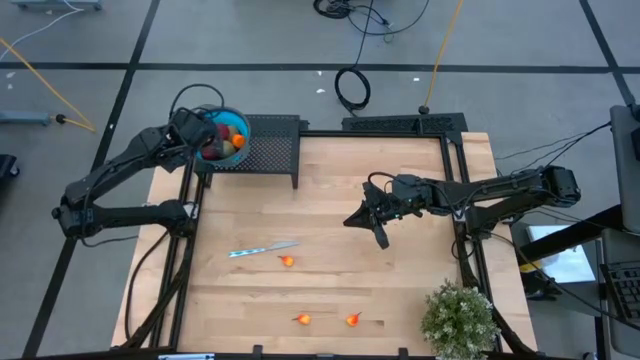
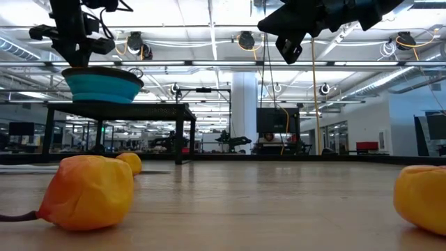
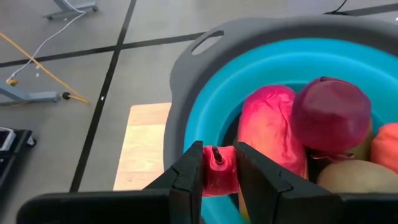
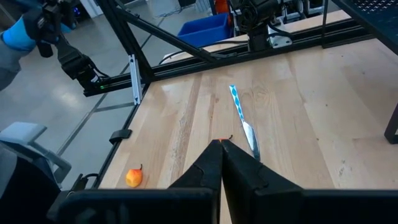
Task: Pick & Place Fruit
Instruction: Put the peach into the blue strainer bowl on the shelf
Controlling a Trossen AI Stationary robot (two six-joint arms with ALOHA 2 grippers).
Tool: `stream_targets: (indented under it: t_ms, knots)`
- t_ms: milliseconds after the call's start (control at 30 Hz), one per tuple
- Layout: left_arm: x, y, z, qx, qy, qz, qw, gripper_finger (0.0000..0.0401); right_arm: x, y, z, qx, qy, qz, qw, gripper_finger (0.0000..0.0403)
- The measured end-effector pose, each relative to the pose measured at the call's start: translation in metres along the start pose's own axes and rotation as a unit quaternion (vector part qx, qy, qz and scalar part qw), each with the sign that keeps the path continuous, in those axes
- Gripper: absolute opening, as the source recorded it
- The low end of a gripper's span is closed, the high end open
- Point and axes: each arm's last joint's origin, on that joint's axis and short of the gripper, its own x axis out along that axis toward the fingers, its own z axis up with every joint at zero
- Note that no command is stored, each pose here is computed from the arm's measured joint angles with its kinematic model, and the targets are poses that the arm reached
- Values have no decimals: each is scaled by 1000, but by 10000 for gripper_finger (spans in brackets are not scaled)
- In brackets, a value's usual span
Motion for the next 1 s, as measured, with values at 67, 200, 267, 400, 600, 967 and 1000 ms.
stream_targets:
  t_ms: [67,200,267,400,600,967,1000]
  knots:
    - [1,0,1,-1,2,3,1000,86,0,0,0,0,0,0,1000,1]
    - [5,-4,3,9,14,-17,1000,86,0,0,0,0,0,0,1000,1]
    - [7,-8,3,22,23,-29,999,86,0,0,0,0,0,0,1000,1]
    - [13,-14,4,33,32,-21,999,86,0,0,0,0,0,0,1000,1]
    - [19,-17,5,49,42,-12,998,87,0,0,0,2,0,0,1000,1]
    - [18,-14,7,56,32,1,998,176,0,0,0,4,0,0,1000,1]
    - [16,-14,8,60,30,-1,998,186,0,0,0,4,0,0,1000,1]
